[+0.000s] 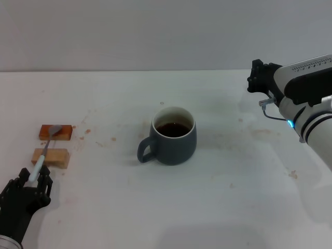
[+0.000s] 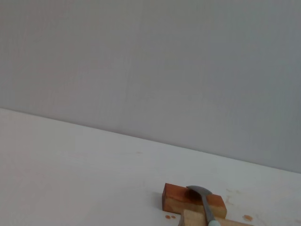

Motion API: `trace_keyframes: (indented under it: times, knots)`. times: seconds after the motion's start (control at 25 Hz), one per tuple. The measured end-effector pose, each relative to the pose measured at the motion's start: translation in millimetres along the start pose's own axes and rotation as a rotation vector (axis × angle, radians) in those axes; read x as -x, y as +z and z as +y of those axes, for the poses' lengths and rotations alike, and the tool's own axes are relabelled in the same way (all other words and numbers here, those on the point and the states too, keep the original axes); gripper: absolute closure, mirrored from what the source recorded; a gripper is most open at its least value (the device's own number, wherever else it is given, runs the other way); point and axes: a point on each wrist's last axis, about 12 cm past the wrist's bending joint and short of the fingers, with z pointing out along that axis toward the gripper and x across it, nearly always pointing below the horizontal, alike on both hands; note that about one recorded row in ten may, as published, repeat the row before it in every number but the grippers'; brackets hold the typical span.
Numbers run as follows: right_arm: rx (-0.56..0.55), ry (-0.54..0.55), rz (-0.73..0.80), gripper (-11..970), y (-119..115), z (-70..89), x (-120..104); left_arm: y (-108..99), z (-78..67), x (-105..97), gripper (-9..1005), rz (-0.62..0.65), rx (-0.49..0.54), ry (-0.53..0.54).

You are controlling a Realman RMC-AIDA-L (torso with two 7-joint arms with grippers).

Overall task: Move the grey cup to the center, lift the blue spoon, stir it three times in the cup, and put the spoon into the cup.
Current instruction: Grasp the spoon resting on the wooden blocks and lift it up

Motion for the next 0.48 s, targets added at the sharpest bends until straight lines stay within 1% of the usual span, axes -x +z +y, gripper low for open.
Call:
trace_keyframes:
  times: [0.48]
  knots:
    - [0.001, -0.001, -0.004, 952, 0.5, 0.2, 1.0, 0.3, 0.0, -0.5, 557, -0.001, 0.002, 0.003]
